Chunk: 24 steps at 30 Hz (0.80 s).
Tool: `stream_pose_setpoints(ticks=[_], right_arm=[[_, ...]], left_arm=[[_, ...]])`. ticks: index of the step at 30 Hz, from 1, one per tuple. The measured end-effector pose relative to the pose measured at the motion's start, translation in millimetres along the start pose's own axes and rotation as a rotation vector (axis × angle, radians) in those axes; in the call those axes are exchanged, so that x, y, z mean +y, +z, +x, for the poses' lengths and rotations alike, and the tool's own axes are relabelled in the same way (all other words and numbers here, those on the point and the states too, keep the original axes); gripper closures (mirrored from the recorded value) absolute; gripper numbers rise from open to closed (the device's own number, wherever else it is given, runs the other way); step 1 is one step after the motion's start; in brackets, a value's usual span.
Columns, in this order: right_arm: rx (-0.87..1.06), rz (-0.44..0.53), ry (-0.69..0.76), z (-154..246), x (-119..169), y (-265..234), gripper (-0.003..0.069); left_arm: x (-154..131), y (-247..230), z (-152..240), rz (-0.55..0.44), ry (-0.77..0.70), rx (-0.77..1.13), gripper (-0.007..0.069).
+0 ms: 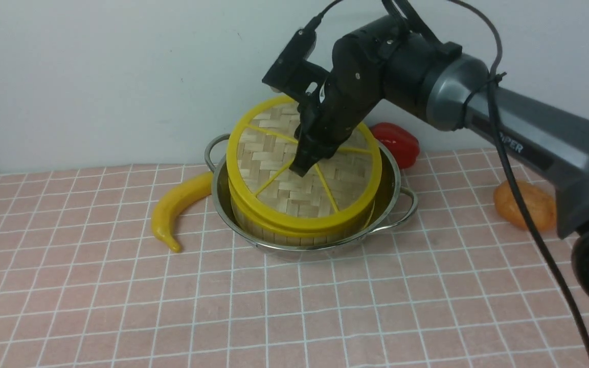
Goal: Place the steamer in the pot on the pink tablecloth, and put the lid on the steamer.
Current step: 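Place the bamboo steamer lid onto the steamer basket in the pot with the right gripper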
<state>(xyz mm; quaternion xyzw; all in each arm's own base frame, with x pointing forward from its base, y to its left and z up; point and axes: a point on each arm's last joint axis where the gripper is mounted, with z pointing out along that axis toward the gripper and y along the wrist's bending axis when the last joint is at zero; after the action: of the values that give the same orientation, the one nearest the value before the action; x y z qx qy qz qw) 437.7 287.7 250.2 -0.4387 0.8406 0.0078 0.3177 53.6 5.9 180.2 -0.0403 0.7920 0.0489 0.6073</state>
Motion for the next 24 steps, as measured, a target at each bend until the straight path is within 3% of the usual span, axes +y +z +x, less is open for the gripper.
stream_pose_setpoints(ticks=[17,19,24], right_arm=[[-0.024,0.012,-0.004,3,2,25,0.0502],[-0.024,0.013,-0.002,3,2,25,0.0473],[-0.029,0.023,0.027,-1,-1,11,0.0244]], left_arm=[[0,0,0,0.000,0.000,0.000,0.0382],[0,0,0,0.000,0.000,0.000,0.0382],[0,0,0,0.000,0.000,0.000,0.0382]])
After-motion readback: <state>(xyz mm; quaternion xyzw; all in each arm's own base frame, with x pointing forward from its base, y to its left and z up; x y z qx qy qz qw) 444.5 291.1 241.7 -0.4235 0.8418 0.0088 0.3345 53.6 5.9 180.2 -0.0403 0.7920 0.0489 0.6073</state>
